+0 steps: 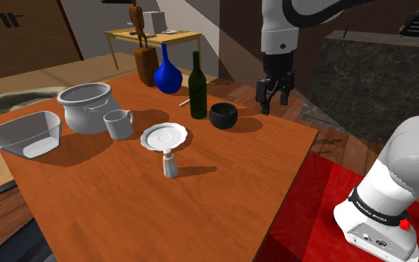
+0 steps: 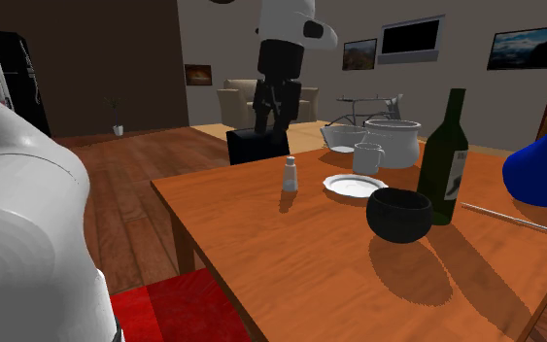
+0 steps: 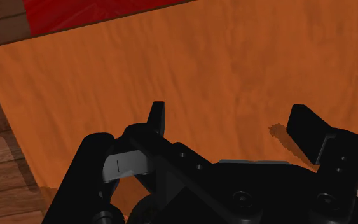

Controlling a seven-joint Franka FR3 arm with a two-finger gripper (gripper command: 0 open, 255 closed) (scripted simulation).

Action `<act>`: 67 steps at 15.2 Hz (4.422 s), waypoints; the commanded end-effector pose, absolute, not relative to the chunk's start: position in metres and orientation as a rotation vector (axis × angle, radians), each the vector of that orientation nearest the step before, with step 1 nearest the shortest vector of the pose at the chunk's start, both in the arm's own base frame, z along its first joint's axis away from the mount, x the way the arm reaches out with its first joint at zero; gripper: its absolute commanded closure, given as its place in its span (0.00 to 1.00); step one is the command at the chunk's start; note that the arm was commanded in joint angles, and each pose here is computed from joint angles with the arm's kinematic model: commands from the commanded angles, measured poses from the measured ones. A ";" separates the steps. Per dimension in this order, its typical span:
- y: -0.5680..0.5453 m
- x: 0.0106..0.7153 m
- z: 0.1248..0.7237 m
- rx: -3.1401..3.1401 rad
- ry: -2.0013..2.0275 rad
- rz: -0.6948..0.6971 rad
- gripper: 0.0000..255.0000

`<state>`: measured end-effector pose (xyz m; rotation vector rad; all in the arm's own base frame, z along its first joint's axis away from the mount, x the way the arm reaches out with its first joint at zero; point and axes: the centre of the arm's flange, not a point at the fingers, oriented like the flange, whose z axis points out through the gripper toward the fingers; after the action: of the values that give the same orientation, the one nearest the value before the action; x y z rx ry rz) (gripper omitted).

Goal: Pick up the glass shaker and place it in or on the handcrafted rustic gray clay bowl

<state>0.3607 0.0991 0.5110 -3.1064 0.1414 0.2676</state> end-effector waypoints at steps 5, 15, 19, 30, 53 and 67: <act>0.154 0.405 0.483 -3.094 0.201 0.278 0.00; 0.246 0.486 0.436 -3.073 0.294 0.296 0.00; 0.281 0.520 0.416 -3.064 0.332 0.303 0.00; 0.356 0.593 0.364 -3.042 0.412 0.318 0.00; 0.358 0.587 0.336 -3.042 0.412 0.318 1.00; 0.358 0.587 0.410 -3.042 0.412 0.318 1.00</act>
<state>0.5881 0.3590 0.4042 -3.0422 0.4122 0.3175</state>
